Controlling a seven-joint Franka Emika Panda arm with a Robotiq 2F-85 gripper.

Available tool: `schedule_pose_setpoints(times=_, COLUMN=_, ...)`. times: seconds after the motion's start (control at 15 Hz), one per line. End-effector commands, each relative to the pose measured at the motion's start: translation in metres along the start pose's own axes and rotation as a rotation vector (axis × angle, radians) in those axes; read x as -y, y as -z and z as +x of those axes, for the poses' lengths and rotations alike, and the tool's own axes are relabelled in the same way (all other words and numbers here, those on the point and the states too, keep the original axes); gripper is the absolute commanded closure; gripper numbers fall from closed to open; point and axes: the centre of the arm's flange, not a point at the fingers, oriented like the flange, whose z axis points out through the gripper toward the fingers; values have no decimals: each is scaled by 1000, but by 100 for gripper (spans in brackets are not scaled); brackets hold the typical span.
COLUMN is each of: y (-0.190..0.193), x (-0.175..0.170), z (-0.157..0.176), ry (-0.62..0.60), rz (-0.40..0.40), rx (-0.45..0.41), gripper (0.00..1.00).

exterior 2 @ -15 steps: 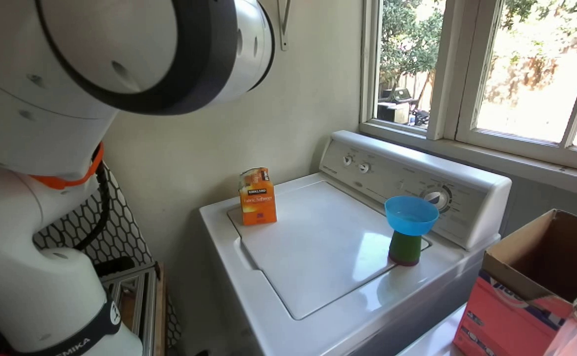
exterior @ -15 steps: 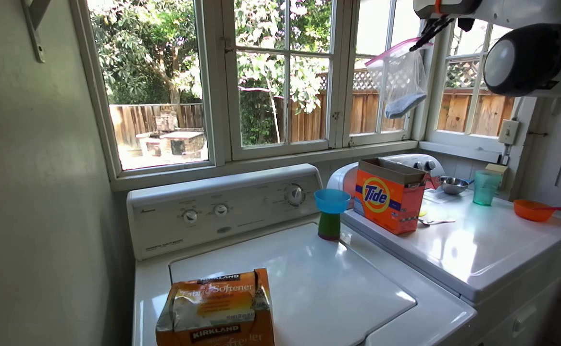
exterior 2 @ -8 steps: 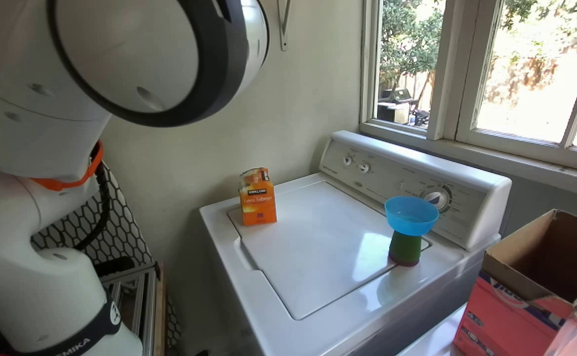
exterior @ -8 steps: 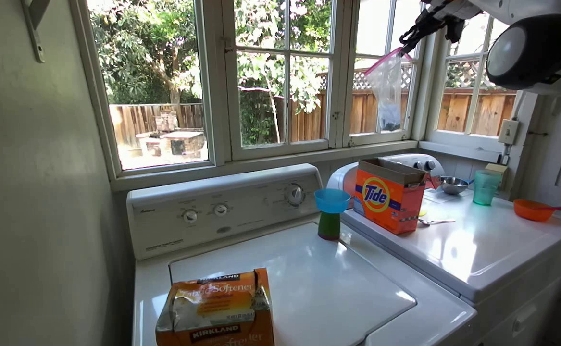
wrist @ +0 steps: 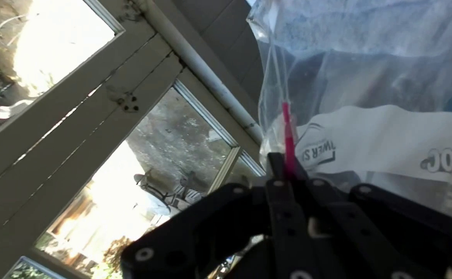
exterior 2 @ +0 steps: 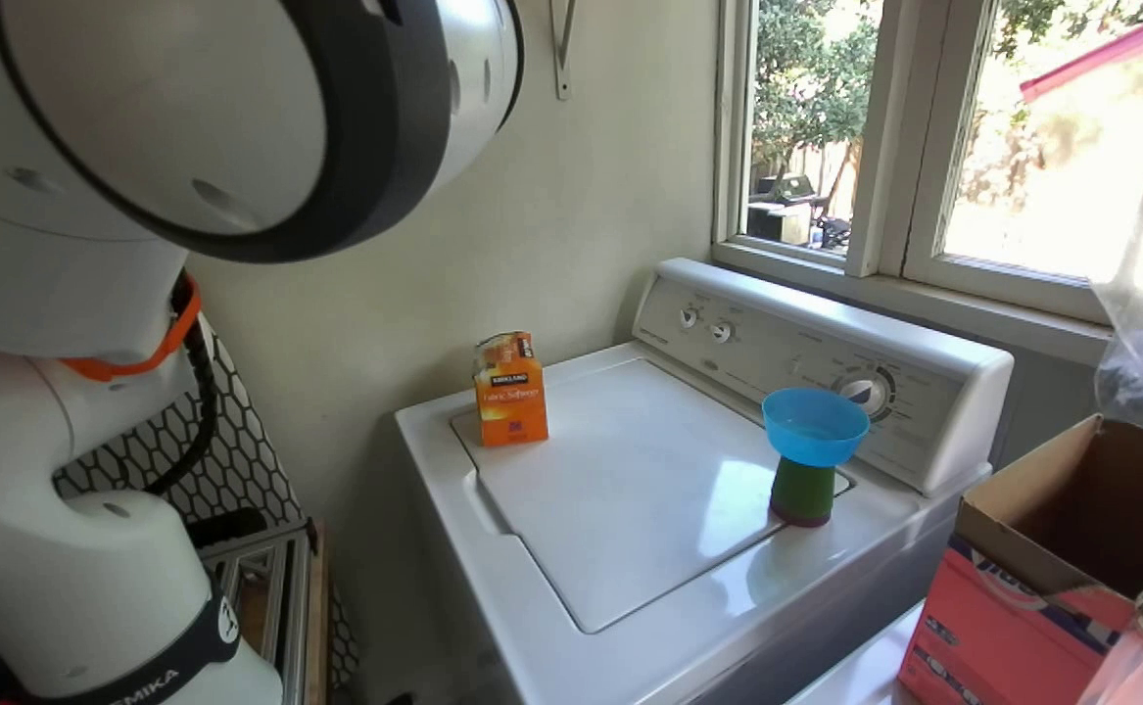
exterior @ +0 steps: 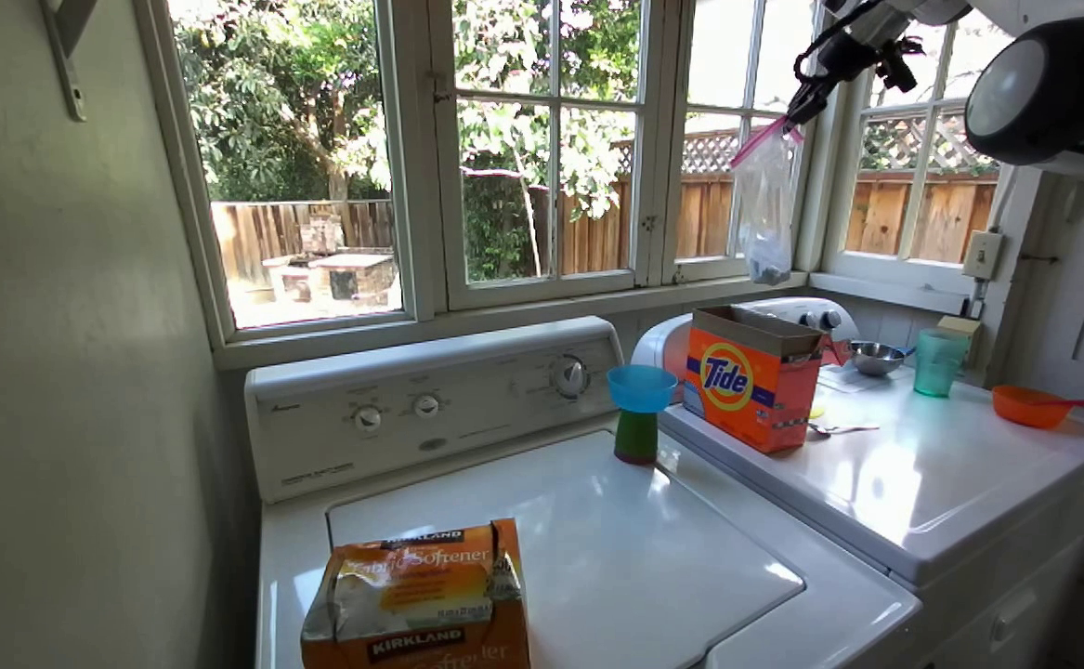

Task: Put the clear plastic in the orange box.

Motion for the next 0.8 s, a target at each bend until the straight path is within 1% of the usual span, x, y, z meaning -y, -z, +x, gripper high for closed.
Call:
schedule_pose_setpoints(times=0.0, y=8, x=76, z=-22, ry=97, rz=109, rx=-25, gripper=99)
schedule_pose_setpoints(times=0.33, y=0, x=93, z=-31, ry=225, rz=246, rx=-11, gripper=99)
schedule_pose_setpoints(times=0.47, y=-5, x=99, z=-35, ry=255, rz=287, rx=-5, gripper=99)
schedule_pose_setpoints(times=0.53, y=-7, x=28, z=-25, ry=211, rz=257, rx=-3, gripper=99)
schedule_pose_setpoints(times=0.6, y=-8, x=29, z=-26, ry=214, rz=263, rx=-1, gripper=96)
schedule_pose_setpoints(times=0.73, y=-10, x=29, z=-27, ry=213, rz=265, rx=0, gripper=96)
